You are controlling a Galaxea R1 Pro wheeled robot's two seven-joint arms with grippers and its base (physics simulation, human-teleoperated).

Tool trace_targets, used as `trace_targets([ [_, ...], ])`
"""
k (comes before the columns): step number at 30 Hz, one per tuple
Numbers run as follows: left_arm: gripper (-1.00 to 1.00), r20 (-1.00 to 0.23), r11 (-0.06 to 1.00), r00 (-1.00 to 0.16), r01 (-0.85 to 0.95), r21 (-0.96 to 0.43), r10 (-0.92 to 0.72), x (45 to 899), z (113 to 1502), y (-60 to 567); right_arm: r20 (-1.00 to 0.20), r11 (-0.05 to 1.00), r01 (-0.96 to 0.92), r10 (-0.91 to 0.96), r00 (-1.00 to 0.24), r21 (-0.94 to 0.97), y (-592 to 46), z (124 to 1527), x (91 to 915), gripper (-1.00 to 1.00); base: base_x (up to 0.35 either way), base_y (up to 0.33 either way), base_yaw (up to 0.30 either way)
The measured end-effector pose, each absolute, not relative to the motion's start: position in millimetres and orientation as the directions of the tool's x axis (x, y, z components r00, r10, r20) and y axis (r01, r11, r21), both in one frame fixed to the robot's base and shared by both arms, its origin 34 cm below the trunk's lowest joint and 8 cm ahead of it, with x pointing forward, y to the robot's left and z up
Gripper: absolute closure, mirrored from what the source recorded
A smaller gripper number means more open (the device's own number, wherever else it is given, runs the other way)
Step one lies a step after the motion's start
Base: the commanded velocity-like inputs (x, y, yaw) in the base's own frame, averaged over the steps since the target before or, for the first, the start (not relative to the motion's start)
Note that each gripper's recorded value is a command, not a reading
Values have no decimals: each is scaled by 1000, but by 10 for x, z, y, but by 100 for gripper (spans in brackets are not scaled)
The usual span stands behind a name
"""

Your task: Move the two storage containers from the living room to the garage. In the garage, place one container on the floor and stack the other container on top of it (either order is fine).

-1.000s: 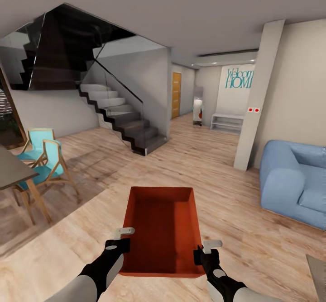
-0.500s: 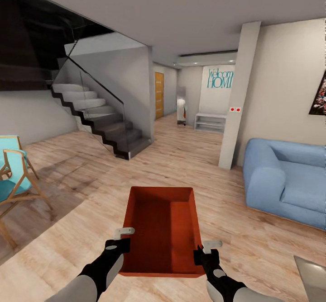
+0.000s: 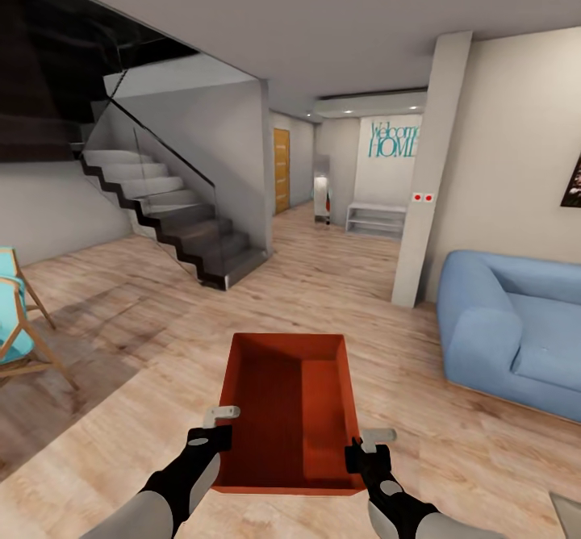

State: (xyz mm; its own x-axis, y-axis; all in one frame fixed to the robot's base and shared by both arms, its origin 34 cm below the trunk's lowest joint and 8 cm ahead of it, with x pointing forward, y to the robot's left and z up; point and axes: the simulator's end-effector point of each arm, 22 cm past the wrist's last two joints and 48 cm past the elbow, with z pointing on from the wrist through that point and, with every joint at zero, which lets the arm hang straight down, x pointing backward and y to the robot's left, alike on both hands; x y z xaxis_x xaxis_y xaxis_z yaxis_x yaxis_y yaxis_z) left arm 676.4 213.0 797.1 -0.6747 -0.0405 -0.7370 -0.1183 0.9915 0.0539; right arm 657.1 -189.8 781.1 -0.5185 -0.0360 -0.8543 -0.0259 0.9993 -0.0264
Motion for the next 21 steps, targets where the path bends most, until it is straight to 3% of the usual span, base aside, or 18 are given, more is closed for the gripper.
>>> trace_targets([
  [13,100,-737,992,-674,-118,54,-40,6766,7973,2130,-855,999,-26,-36,-518,-26,-1899,7812,6571,100,321,0,-8],
  [21,100,-740,992,-672,-117,53,-40,6772,7993,2128,-857,999,-25,-35,-515,-26,-1900,7832,6577,100,321,0,-191],
])
